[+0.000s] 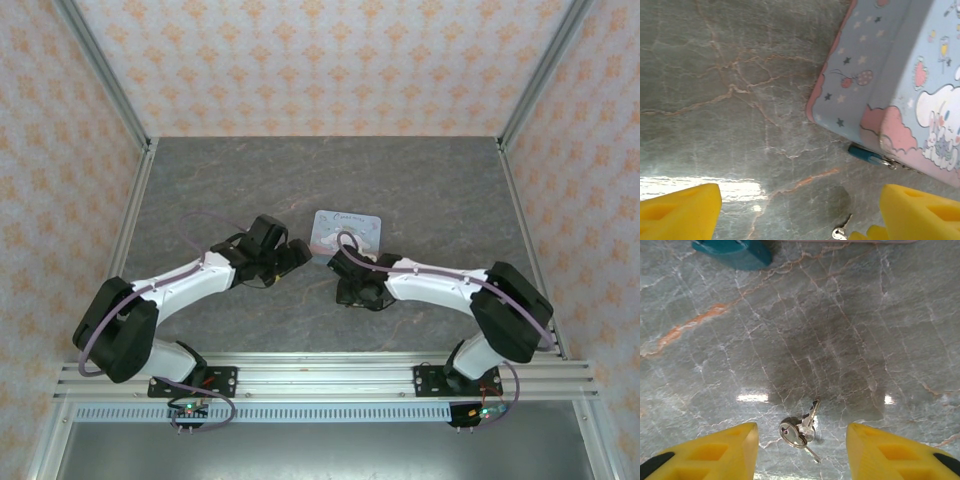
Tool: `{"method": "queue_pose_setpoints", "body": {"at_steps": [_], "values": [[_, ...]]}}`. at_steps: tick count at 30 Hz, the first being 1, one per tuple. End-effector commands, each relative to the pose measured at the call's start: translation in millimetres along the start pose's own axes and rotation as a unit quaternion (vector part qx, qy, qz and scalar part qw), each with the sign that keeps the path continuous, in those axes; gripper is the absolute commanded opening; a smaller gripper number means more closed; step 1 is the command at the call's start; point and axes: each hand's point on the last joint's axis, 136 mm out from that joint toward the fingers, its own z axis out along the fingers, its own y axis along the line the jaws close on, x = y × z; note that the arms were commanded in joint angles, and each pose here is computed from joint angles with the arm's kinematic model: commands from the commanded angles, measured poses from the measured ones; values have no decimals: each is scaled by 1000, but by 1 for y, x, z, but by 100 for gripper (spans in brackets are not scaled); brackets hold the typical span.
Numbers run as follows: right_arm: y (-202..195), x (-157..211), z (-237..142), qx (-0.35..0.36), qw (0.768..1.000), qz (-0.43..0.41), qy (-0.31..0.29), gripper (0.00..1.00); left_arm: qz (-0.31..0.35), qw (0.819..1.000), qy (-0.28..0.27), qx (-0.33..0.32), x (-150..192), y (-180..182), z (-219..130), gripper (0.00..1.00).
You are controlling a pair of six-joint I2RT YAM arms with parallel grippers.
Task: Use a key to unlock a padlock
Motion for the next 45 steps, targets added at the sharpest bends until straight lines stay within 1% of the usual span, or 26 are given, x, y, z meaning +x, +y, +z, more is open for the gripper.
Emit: {"method": "queue_pose_setpoints", "body": {"at_steps": [1, 5, 14, 17, 20, 21, 25, 31, 34, 39, 45], "values": [[1, -2, 1, 24, 1000, 10, -5, 48, 2, 1000, -4, 5, -2, 3, -6, 83], [5, 3, 9, 35, 999, 3, 5, 46, -1, 1000, -5, 7, -4, 4, -7, 84], [3, 17, 19, 55, 998, -14, 25, 34, -5, 1000, -4, 8, -7, 6, -9, 84], [0, 21, 22, 55, 998, -13, 28, 24, -6, 1000, -6, 9, -7, 6, -10, 84], [-1, 23, 25, 51, 998, -10, 28, 8, -7, 1000, -4, 9, -7, 5, -10, 84], [0, 24, 26, 46, 998, -9, 28, 1, -7, 1000, -4, 8, -7, 5, -10, 84], [0, 21, 18, 26, 1000, -3, 13, 0, -8, 1000, -4, 8, -6, 6, -12, 84], [-1, 5, -8, -48, 998, 34, -20, 0, -10, 1000, -4, 13, -5, 5, -16, 84], [2, -8, -26, -106, 992, 57, -42, 0, -13, 1000, 1, 25, -3, 2, -16, 84], [17, -28, -54, -221, 970, 82, -63, 0, -34, 997, 15, 66, 1, -13, -14, 84], [49, -51, -94, -355, 928, 74, -91, 0, -78, 985, 47, 144, 10, -46, -9, 82]]}}
